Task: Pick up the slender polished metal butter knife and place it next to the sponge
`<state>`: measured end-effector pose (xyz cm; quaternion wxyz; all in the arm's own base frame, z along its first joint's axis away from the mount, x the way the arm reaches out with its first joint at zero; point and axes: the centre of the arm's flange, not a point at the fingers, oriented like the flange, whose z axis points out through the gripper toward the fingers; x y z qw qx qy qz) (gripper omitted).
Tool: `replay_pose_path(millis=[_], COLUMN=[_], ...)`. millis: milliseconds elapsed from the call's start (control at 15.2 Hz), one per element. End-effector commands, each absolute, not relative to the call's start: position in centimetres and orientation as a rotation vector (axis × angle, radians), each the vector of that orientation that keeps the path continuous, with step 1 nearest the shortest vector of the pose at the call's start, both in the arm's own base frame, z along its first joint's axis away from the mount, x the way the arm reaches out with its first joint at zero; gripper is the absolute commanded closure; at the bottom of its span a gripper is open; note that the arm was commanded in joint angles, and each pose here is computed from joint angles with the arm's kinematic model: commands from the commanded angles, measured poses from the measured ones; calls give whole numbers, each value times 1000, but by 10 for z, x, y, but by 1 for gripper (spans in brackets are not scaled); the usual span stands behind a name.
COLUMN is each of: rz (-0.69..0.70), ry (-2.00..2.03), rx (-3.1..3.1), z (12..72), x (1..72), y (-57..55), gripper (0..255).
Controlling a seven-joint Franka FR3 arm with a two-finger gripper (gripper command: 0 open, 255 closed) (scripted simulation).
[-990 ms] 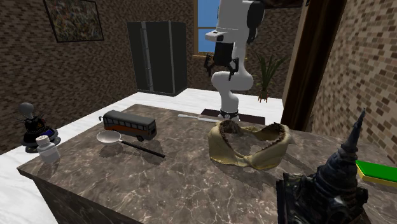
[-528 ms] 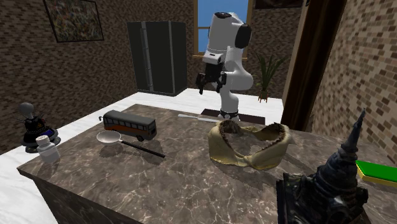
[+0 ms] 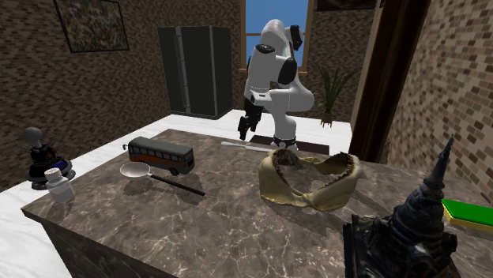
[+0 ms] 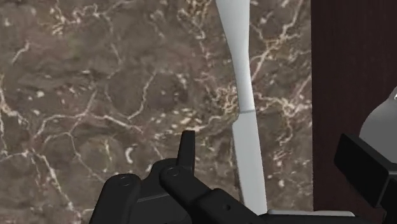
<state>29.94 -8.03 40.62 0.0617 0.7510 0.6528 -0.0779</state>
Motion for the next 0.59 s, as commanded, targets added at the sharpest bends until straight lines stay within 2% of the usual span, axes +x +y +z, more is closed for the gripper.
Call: replay_pose_path(millis=[0, 528], rz=[-239, -239], ry=[2046, 2046], rx=[2205, 2205], z=[392, 358], x=[301, 300], y=[-85, -92], gripper=[0, 0])
